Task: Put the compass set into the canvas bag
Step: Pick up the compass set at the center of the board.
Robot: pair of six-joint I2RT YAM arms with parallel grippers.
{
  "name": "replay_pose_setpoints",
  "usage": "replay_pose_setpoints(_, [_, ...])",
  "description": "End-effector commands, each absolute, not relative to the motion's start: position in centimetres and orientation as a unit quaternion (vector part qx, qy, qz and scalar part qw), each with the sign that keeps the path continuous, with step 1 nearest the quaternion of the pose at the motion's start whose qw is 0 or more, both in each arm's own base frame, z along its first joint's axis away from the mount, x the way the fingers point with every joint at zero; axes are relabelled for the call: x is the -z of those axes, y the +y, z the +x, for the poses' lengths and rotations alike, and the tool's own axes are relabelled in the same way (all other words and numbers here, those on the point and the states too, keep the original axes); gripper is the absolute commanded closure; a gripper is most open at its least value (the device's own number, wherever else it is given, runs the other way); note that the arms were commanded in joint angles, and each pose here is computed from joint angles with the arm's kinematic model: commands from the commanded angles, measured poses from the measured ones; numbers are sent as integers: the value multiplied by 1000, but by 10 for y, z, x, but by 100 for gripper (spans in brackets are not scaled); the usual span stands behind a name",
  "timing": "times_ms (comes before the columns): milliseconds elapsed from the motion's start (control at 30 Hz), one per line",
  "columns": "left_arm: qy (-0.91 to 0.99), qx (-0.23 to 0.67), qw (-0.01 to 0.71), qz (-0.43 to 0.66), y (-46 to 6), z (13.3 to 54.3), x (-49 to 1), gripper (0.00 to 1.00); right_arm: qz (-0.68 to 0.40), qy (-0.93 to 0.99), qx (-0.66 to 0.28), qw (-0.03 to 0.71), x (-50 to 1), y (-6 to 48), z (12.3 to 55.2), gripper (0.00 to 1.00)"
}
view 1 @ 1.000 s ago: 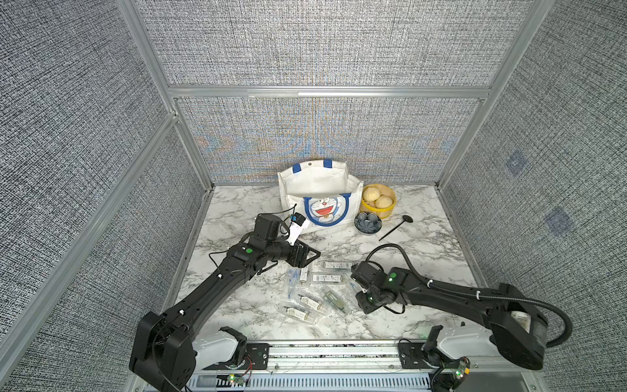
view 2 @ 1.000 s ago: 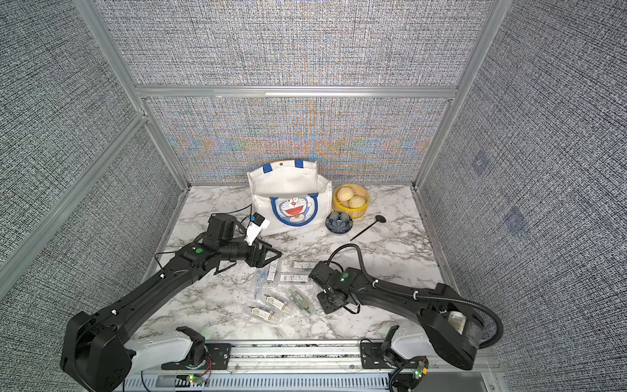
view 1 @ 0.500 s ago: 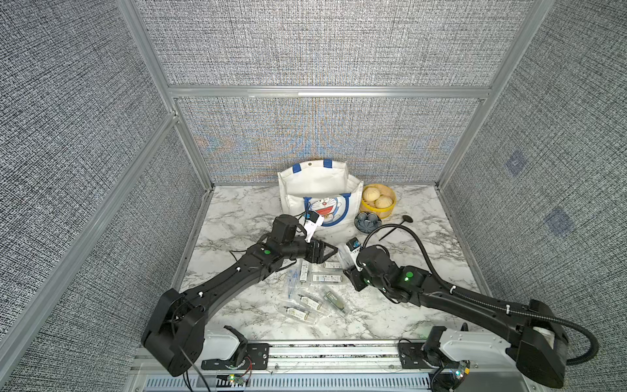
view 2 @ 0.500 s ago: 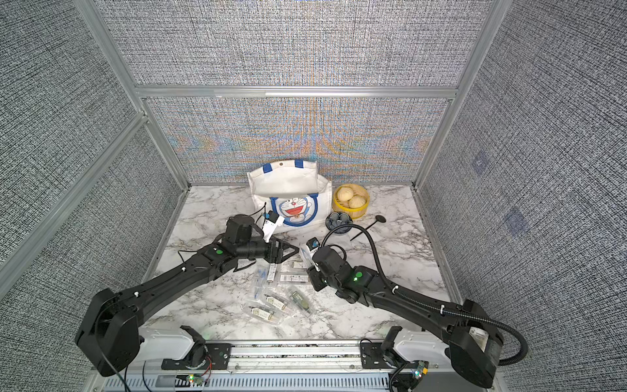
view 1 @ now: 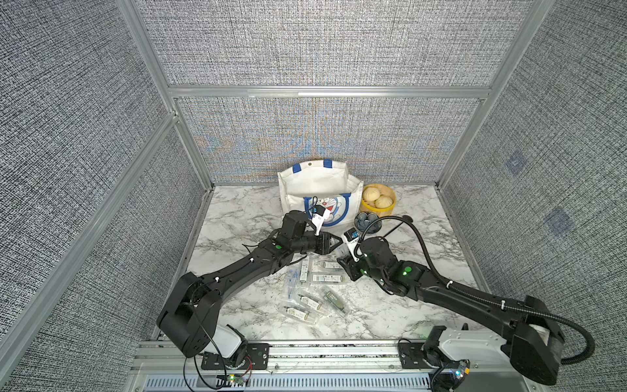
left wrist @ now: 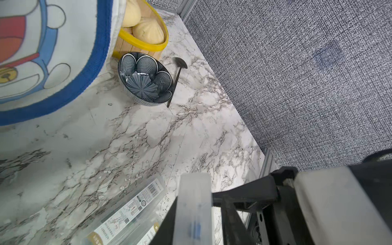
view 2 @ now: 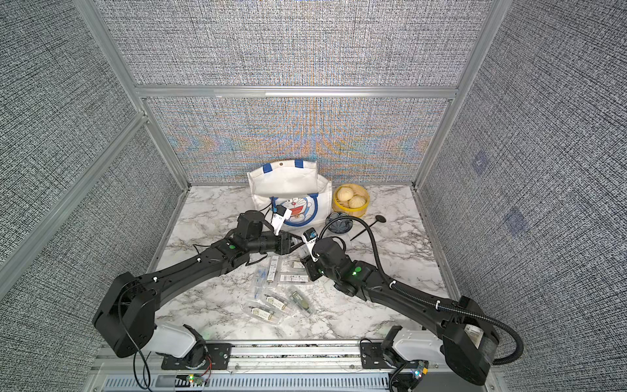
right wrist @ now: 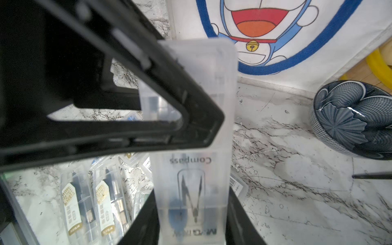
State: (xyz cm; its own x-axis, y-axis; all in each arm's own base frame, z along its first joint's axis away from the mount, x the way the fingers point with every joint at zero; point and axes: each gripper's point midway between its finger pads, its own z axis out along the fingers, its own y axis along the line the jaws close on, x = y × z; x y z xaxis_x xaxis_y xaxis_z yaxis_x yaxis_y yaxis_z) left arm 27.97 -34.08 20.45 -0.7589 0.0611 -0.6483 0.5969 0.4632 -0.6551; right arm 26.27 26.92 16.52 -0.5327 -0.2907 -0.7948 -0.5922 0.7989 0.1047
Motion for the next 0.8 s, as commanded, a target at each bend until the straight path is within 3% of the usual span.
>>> replay_pose_setpoints(0, [801,485,286,203,-343,280,-212,71,-254,849,-192,422,-173,273,267,69])
replay_pose_setpoints(233, [796,493,282,206,-348,280,-215,80,-252,849,-189,424,-173,272,270,65])
replay_pose_setpoints(267, [795,494,285,206,-348,280,-216,80,-252,850,-188,423,-171,272,269,59])
replay_pose_setpoints(333, [794,489,297,204,-347,283,-221,82,-252,852,-185,419,-167,269,268,35])
replay_pose_setpoints(467, [787,475,337,204,-344,294,-243,86,-248,859,-177,410,-154,258,267,13])
replay_pose_setpoints(767, [796,381,408,233,-322,346,-320,89,-233,863,-176,411,-145,229,251,9])
